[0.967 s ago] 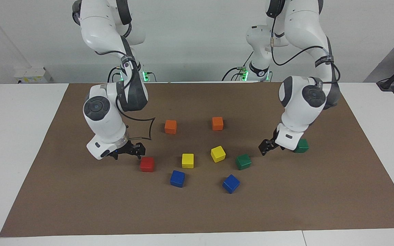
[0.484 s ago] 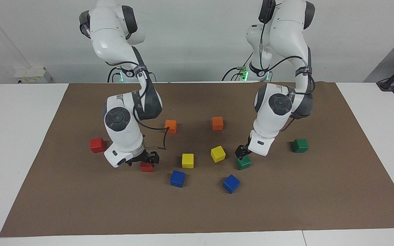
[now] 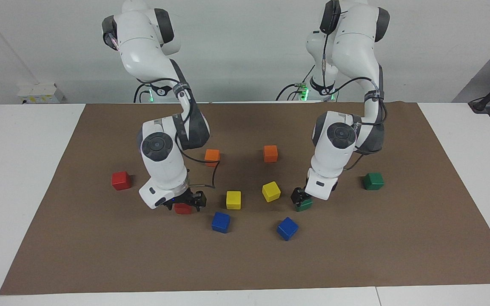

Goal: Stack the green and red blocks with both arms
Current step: 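Grasp the second green and red blocks with the left and right grippers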

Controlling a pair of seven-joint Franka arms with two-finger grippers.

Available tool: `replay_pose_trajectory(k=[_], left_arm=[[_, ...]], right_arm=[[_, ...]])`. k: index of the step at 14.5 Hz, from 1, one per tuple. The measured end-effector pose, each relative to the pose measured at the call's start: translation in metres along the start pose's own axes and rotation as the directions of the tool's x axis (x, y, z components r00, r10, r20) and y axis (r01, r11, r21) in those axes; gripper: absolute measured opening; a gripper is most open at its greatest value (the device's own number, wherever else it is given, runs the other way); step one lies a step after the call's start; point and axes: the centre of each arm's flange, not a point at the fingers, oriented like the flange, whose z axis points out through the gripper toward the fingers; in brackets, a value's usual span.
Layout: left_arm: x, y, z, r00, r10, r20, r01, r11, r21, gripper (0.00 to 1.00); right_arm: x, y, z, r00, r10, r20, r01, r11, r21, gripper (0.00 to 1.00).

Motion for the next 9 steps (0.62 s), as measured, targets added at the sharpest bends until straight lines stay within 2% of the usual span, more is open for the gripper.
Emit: replay_pose_trajectory(k=[9], left_arm=[[-0.020, 0.005, 0.034, 1.000, -0.014, 0.007, 0.014, 1.000, 0.002, 1.00]], right_arm=[[-0.001, 0.013, 0.028, 1.000, 0.016, 0.006, -0.016, 1.000, -0.003, 1.00]])
